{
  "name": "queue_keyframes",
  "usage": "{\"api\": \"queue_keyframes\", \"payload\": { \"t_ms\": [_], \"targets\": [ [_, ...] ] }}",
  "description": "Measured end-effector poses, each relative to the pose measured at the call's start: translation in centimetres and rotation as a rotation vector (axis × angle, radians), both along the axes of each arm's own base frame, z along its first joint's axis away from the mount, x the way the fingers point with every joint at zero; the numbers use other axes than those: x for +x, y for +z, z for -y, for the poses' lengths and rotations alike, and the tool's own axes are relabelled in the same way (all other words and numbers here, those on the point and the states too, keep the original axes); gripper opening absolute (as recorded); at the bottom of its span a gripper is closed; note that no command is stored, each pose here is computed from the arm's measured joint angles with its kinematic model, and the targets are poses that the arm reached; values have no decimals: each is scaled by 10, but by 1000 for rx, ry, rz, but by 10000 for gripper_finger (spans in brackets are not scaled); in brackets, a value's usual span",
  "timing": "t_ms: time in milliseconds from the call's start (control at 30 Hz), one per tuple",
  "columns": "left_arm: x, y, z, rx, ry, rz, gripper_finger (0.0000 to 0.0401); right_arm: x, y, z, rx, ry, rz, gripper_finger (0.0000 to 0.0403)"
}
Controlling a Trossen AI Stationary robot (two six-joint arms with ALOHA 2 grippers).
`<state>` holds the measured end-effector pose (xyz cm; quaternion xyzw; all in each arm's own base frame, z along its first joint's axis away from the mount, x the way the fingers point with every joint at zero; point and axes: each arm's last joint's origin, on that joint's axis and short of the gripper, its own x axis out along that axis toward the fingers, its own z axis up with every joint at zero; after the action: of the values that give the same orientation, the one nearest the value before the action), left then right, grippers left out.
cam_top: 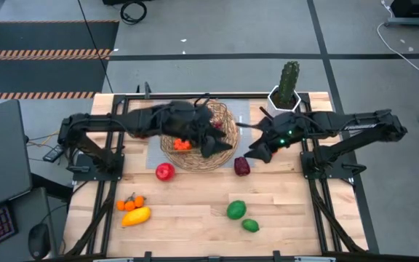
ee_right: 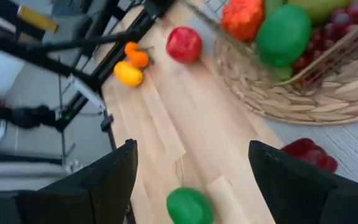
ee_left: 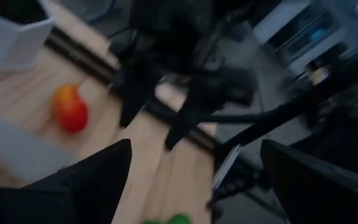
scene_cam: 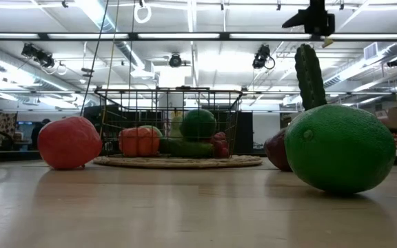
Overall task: Build produce basket
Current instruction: Put the right lime into the gold wire basket
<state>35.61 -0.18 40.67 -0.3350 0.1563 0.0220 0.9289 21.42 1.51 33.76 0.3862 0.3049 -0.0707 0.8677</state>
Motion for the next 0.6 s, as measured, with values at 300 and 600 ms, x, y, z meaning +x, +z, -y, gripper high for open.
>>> {"api": "queue_keyframes", "payload": {
  "t_ms": [300,600],
  "targets": [
    [0,13,38,-23,76,136,364,-9,-5,-32,-76,197,-56,310],
    [-5,20,72,-83,100,209,364,-24,-13,-65,-114,406,-119,310]
  ]
}}
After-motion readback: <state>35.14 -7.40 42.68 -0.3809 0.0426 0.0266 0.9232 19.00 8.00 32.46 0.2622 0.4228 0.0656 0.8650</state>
